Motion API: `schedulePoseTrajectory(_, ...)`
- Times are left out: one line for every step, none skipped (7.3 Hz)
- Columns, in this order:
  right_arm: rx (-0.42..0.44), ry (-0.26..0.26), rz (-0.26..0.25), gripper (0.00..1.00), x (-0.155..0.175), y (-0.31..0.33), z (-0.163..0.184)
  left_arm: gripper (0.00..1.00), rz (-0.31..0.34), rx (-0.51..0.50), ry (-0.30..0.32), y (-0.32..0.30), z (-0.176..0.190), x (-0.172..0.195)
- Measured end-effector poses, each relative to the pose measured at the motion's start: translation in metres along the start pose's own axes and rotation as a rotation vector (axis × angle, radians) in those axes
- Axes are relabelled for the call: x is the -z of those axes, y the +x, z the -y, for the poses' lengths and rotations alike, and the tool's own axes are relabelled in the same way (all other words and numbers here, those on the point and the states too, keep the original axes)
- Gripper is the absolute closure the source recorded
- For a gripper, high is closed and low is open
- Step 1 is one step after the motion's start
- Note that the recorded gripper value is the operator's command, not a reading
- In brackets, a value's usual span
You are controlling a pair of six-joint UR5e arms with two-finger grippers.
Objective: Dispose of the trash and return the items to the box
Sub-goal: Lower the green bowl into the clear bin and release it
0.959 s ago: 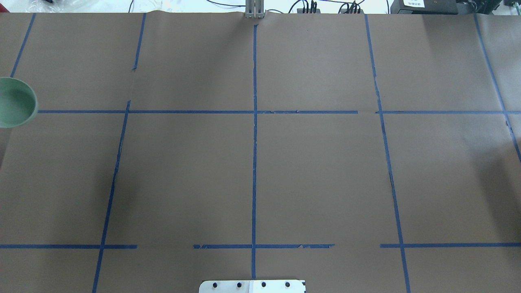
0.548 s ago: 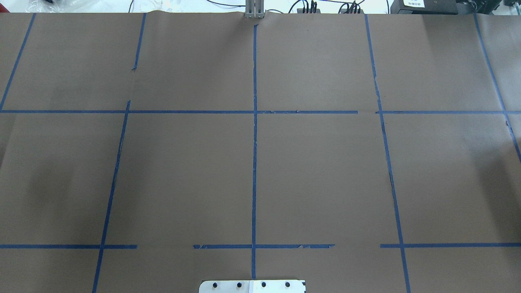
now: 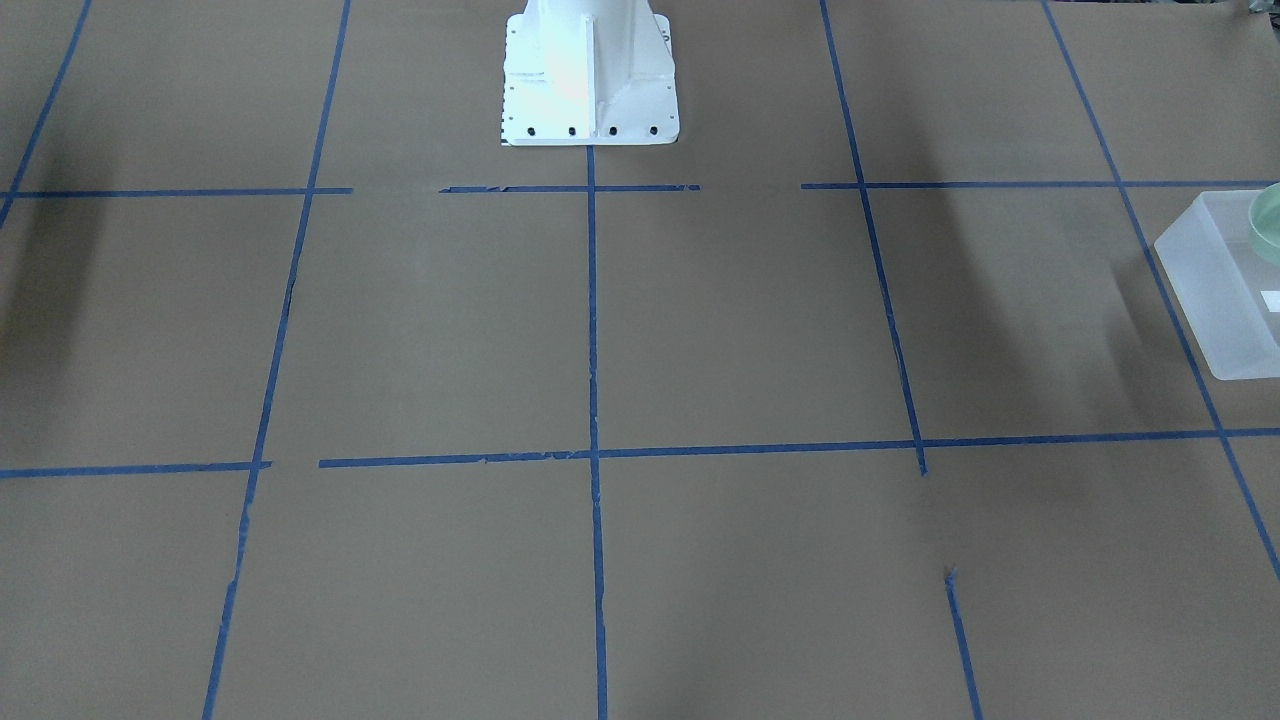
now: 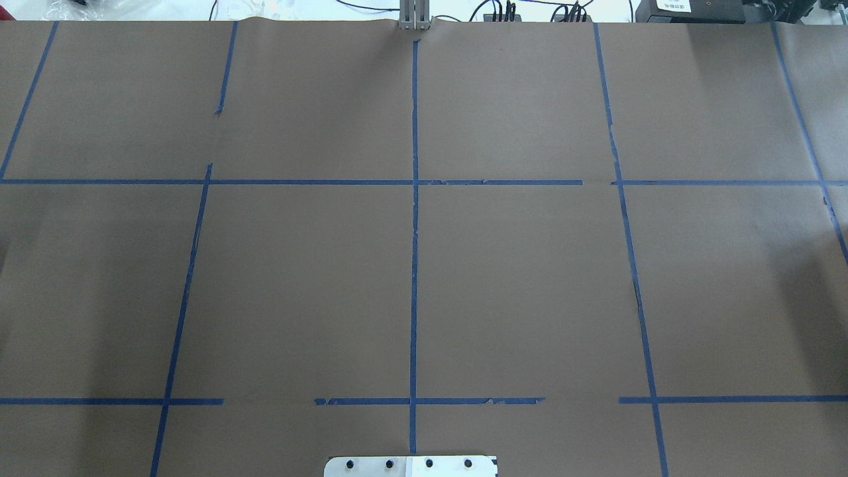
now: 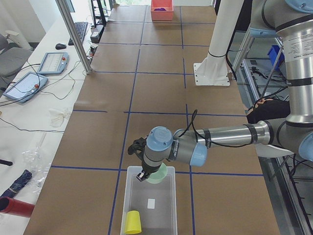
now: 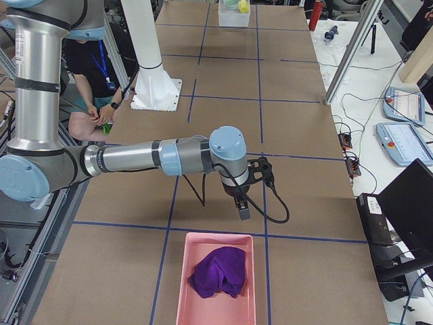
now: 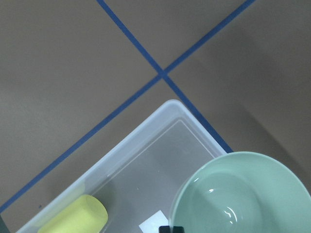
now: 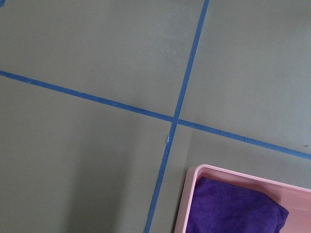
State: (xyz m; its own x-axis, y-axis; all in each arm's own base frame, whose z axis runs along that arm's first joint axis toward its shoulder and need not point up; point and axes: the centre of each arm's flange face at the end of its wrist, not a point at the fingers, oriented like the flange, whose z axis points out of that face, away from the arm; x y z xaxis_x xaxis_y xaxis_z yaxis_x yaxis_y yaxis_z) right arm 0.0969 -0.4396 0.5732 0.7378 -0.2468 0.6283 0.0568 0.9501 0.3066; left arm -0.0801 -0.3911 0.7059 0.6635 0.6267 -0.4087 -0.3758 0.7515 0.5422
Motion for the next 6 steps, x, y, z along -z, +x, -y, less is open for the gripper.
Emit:
schedulePoseTrajectory(0.006, 0.007, -0.001, 0.00, -0.001, 0.000, -0.003, 0.81, -0.011, -0.007, 0.015, -0.003, -0.021, -0.017)
schedulePoseTrajectory(0.011, 0.017, -0.002, 0.00, -0.003, 0.001, -0.009, 0.01, -0.020, -0.010, 0.025, -0.004, -0.032, -0.027)
schedulePoseTrajectory(0.015, 0.023, -0.003, 0.00, -0.005, 0.002, -0.014, 0.00, -0.022, -0.015, 0.031, -0.004, -0.036, -0.030)
schedulePoseTrajectory(0.015, 0.024, -0.003, 0.00, -0.006, 0.002, -0.017, 0.00, -0.019, -0.022, 0.037, -0.004, -0.036, -0.030)
schedulePoseTrajectory(0.014, 0.024, -0.003, 0.01, -0.006, 0.002, -0.018, 0.00, -0.013, -0.029, 0.044, -0.005, -0.032, -0.029)
schedulePoseTrajectory(0.014, 0.023, -0.003, 0.02, -0.006, 0.003, -0.019, 0.00, -0.003, -0.035, 0.055, -0.007, -0.022, -0.024)
